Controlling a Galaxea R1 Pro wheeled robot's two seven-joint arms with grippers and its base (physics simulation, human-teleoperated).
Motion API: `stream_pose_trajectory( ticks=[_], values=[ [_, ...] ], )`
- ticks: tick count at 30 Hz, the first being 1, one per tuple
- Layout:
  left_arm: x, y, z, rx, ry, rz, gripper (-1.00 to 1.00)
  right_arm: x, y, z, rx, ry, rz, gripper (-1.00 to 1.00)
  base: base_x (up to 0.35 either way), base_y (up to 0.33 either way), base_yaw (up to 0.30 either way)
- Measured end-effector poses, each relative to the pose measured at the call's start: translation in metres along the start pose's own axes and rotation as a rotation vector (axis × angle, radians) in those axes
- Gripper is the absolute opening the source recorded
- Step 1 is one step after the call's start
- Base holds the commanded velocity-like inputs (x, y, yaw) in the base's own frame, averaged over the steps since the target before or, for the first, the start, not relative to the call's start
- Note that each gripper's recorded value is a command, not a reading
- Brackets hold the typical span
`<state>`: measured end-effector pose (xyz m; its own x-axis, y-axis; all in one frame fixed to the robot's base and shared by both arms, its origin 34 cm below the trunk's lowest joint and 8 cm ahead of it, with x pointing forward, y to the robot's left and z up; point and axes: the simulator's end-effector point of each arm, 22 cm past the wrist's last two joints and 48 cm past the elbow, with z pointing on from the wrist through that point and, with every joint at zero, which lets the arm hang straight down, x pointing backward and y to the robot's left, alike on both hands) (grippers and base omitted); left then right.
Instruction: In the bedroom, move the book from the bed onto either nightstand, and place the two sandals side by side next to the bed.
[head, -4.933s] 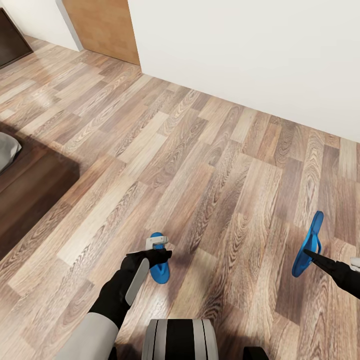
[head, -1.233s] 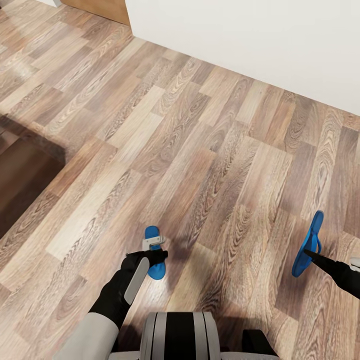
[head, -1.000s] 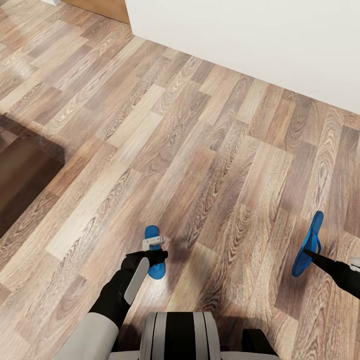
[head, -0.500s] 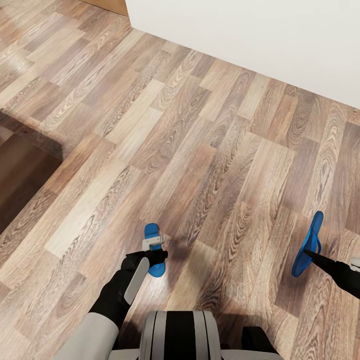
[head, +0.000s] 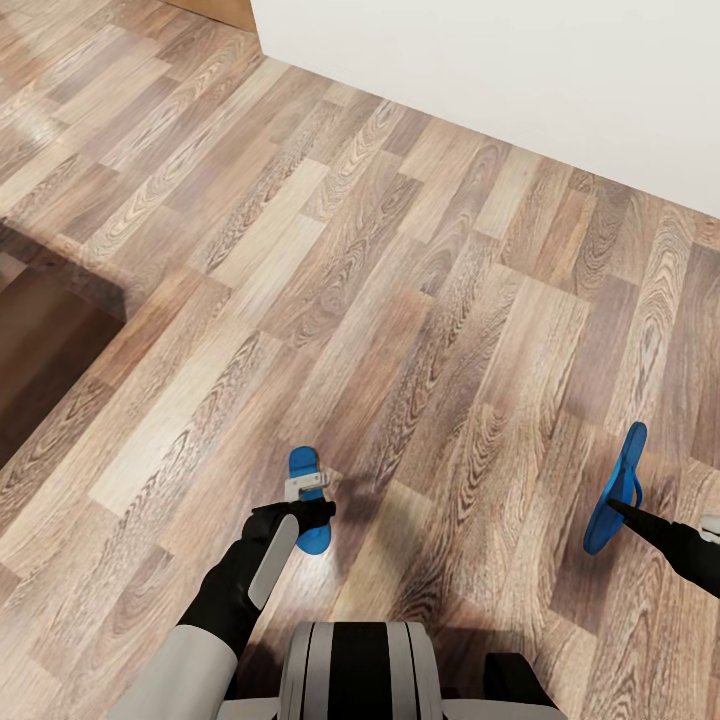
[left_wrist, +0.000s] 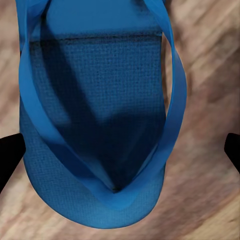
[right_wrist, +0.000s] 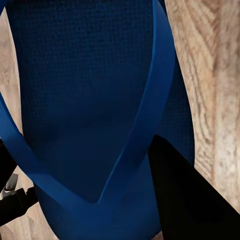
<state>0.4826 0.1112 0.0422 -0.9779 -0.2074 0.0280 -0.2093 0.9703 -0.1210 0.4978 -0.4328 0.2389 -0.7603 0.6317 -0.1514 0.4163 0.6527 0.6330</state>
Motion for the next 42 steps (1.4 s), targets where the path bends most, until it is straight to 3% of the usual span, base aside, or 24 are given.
stream_pose_trajectory(
  ticks=[2,3,21,42],
  values=[
    [0.0,0.0,0.0,0.0,0.0,0.0,1.0,0.0,0.0,0.0,0.0,0.0,0.0,-1.0,0.0,0.0,0.0],
    [0.0,0.0,0.0,0.0,0.0,0.0,-1.0,0.0,0.0,0.0,0.0,0.0,0.0,-1.0,0.0,0.0,0.0],
    [0.0,-0.001,0.0,0.008,0.001,-0.016,-1.0,0.0,0.0,0.0,-0.001,0.0,0.0,-1.0,0.0,0.0,0.0],
    [-0.034,-0.011,-0.038,0.014,-0.08,0.008,-1.0,-0.021,0.033,-0.019,-0.056,-0.056,-0.035,-1.0,0.0,0.0,0.0]
  ],
)
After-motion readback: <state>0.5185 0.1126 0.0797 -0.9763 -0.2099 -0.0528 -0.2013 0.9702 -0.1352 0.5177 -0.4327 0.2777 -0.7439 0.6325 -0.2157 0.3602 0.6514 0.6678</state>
